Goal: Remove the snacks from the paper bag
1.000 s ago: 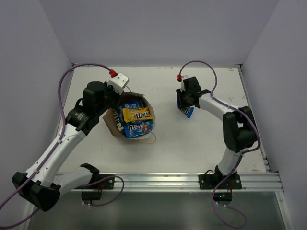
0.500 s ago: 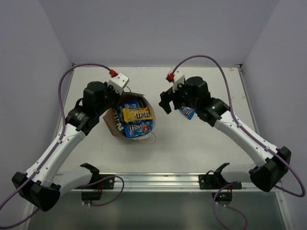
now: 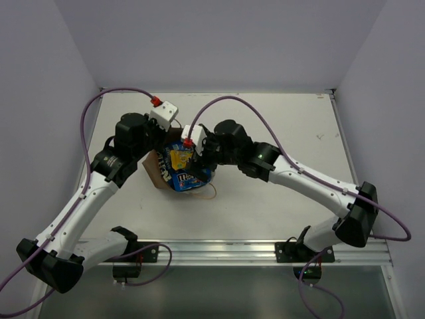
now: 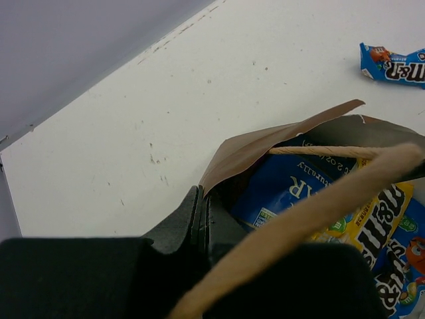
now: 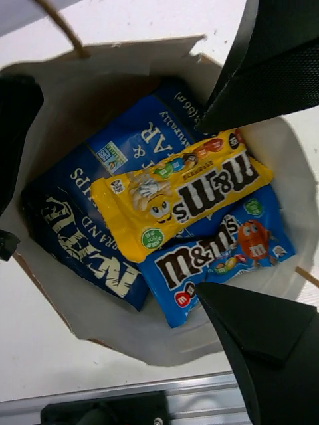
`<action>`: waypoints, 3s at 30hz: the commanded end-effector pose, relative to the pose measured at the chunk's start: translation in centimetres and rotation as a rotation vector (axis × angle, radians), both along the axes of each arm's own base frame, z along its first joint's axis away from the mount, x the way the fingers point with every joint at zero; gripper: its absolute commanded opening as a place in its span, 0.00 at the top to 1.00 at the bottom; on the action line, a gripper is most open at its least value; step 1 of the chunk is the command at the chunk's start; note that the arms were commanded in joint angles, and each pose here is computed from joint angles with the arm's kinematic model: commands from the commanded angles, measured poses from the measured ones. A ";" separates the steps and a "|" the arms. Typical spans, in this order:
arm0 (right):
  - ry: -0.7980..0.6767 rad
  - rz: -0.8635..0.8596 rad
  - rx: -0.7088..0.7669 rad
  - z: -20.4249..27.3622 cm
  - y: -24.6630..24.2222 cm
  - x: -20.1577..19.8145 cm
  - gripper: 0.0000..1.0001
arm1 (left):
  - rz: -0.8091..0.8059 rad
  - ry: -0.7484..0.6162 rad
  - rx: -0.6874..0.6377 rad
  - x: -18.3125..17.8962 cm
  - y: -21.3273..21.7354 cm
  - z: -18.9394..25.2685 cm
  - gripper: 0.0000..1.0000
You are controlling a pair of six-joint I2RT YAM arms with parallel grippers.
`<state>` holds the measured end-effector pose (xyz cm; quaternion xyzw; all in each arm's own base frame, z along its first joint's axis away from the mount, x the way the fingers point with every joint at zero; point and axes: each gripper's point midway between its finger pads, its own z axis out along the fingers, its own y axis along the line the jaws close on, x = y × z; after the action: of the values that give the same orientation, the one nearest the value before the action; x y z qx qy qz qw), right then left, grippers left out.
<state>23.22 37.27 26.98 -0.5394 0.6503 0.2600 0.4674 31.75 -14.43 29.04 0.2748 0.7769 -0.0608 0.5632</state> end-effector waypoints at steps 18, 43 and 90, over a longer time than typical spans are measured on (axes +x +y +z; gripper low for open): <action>-0.082 -0.006 -0.047 -2.6 3.3 3.7 0.54 | -0.029 -0.136 -0.121 0.2 -1.0 5.4 1.00; 0.020 -0.021 -0.063 -5.0 3.0 2.8 0.84 | -0.026 -0.135 -0.126 0.4 -1.1 5.2 1.00; 0.286 -1.114 0.185 -5.8 -27.0 14.6 0.18 | -0.006 -0.134 -0.110 0.4 -0.6 4.2 1.00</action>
<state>37.85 5.03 12.82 0.1046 0.9195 0.0491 0.3758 31.69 -14.74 28.86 0.2714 0.7766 -0.0714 0.5640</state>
